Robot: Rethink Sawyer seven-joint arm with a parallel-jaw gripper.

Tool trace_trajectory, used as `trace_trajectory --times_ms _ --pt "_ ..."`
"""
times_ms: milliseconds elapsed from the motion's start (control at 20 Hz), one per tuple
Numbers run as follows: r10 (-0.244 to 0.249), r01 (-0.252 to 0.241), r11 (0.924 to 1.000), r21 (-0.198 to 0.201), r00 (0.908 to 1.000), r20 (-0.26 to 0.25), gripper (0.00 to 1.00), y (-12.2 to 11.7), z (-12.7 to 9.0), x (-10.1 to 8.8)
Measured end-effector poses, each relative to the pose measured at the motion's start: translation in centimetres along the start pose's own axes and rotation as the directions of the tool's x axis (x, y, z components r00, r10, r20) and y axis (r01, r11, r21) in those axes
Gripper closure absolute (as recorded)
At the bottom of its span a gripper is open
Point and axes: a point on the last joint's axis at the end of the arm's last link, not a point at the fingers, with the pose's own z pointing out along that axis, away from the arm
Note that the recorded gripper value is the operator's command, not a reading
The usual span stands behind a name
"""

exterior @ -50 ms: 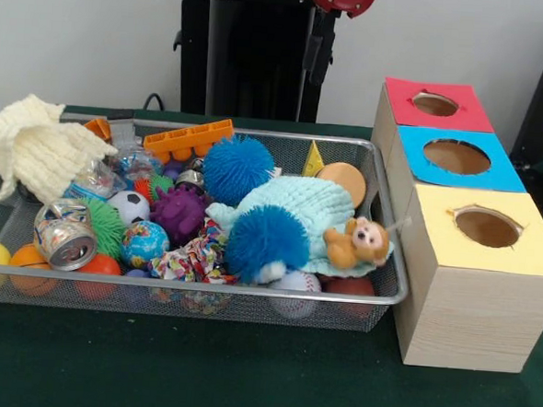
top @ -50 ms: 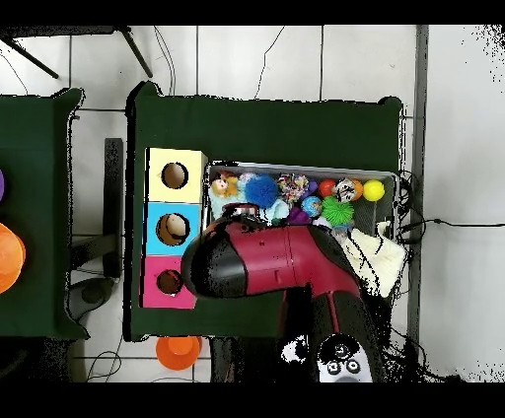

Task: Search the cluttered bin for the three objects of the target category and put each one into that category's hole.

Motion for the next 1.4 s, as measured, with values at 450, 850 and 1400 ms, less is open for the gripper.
trace_trajectory --times_ms 450,850,1400 --pt "0.083 -0.083 0.9965 -0.008 0.9959 0.036 0.0 -0.8 -0.4 0.9" --pt "0.211 -0.21 0.9776 -0.019 0.972 0.105 0.0 -2.5 -0.9 2.8" --pt "0.326 -0.331 0.9438 -0.008 0.9246 0.198 0.0 -5.2 -1.2 5.4"
